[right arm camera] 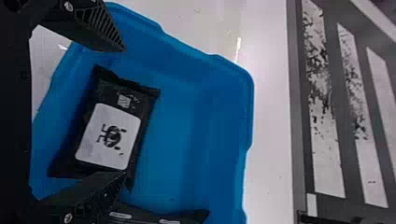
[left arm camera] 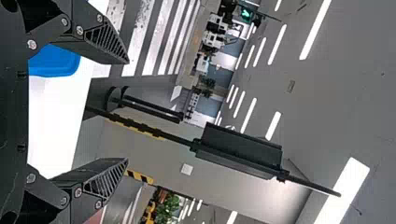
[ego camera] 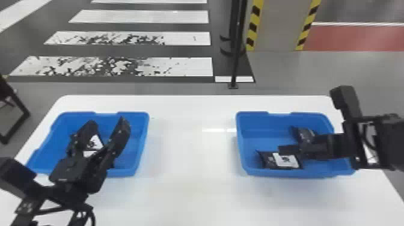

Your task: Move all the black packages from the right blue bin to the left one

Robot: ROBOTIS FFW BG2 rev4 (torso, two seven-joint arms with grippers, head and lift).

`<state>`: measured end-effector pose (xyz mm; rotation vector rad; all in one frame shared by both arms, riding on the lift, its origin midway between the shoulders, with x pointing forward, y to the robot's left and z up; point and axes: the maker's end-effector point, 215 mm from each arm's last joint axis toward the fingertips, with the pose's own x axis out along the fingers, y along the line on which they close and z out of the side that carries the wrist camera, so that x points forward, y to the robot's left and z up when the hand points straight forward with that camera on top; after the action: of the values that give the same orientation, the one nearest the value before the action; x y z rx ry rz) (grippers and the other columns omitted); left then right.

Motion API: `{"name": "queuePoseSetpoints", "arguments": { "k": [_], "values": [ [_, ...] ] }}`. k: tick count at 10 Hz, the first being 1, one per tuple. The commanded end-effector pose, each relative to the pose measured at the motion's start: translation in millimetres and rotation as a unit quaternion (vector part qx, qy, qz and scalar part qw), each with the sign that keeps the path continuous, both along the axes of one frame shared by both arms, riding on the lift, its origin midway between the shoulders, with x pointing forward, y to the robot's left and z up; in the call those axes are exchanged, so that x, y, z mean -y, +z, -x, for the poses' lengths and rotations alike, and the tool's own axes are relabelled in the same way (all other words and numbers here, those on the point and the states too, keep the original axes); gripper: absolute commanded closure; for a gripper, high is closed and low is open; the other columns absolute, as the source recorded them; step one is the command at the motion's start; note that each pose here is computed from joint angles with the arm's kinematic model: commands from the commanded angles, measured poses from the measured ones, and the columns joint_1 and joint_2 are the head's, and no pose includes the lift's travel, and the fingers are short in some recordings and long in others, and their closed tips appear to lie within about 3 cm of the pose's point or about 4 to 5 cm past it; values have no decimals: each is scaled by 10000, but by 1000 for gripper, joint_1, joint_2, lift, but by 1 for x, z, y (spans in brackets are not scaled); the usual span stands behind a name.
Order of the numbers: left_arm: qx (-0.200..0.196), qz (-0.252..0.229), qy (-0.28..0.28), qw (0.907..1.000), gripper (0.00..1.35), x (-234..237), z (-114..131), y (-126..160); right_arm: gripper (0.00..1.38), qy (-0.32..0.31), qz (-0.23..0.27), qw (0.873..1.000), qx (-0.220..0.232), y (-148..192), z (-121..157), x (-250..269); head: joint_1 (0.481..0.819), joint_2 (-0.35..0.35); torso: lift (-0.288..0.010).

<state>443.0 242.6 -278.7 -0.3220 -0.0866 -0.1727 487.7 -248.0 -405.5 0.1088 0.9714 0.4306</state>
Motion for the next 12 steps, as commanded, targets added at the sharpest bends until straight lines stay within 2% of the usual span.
{"name": "queuePoseSetpoints", "arguments": {
  "k": [1, 3, 5, 12],
  "values": [
    [-24, -13, -43, 10000, 320, 4, -1, -1, 87, -54, 159, 9999, -38, 6, 2, 0, 695, -4, -140],
    [-45, -11, -103, 9999, 320, 8, -3, -2, 88, -158, 353, 9992, 72, 12, -11, 4, 695, -14, -140],
    [-123, -30, -160, 9998, 320, 12, -4, -6, 88, -257, 421, 9988, -42, 4, -19, 5, 695, -22, -140],
    [-337, -129, -264, 9990, 320, 18, -3, -21, 91, -264, 303, 9934, -1079, -65, 1, -6, 695, -28, -140]
  ]
}}
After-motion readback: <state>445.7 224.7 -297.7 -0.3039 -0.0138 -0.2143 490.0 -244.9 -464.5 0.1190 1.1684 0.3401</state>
